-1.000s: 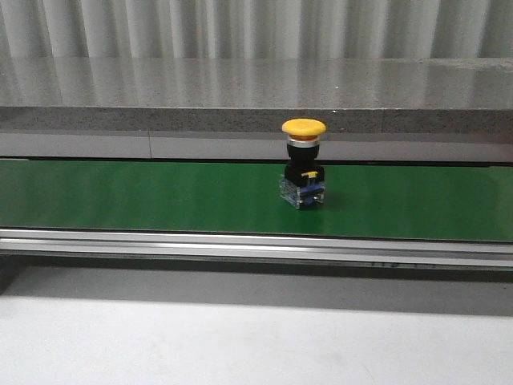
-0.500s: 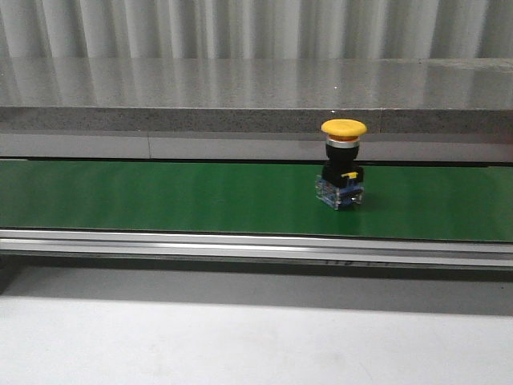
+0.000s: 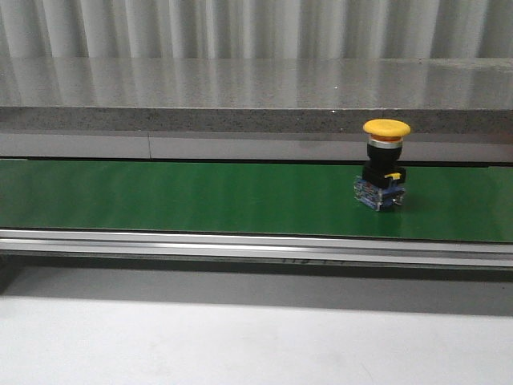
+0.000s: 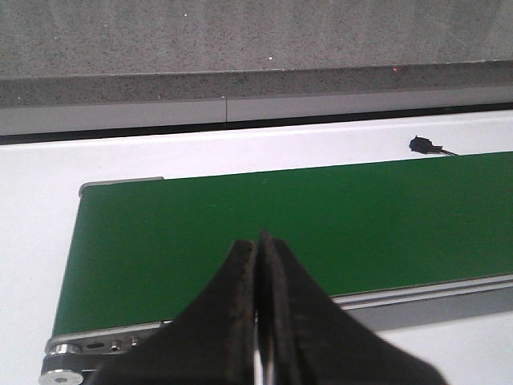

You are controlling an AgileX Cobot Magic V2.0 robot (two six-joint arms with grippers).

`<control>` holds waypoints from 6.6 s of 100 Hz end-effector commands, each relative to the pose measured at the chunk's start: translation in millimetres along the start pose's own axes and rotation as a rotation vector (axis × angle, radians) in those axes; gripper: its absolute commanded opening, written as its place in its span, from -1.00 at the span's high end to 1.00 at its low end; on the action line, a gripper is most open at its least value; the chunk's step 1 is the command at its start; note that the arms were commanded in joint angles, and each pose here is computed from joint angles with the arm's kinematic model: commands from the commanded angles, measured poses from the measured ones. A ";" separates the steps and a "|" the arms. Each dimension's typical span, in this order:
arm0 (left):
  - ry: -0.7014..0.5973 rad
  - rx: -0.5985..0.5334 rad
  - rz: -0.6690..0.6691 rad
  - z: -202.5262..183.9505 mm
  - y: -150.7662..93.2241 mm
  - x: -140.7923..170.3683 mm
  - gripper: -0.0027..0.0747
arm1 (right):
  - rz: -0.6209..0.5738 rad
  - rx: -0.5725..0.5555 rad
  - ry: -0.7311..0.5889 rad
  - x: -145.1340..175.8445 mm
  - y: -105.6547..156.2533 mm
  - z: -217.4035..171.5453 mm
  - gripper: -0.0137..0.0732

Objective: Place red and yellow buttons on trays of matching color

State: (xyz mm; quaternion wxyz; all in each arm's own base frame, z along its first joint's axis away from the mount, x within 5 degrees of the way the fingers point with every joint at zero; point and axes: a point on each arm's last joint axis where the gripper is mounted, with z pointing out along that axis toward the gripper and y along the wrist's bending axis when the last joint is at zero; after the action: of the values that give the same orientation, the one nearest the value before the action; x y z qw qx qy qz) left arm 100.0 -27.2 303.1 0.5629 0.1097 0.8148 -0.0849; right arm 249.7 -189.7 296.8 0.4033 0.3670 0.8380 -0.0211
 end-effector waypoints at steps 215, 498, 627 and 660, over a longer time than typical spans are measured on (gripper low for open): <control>-0.096 -0.001 -0.008 -3.9 -0.2 -15.3 0.98 | -0.412 -0.348 0.071 44.0 120.8 -72.7 0.70; -0.096 -0.001 -0.008 -3.9 -0.2 -15.3 0.98 | -0.220 -0.012 -0.054 74.4 25.7 -93.1 0.84; -0.096 -0.001 -0.008 -3.9 -0.2 -15.3 0.98 | -0.512 -0.437 -0.695 167.9 20.6 -202.3 0.84; -0.096 -0.001 -0.008 -3.9 -0.2 -15.3 0.98 | -0.464 -0.479 -0.790 213.2 -0.6 -170.5 0.84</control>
State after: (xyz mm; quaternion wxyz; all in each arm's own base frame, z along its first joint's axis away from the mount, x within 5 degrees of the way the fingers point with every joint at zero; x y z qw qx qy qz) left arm 100.0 -27.2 303.1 0.5629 0.1097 0.8148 -0.0849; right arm 49.3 -4.6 261.2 0.7046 0.0248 0.7073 -0.0517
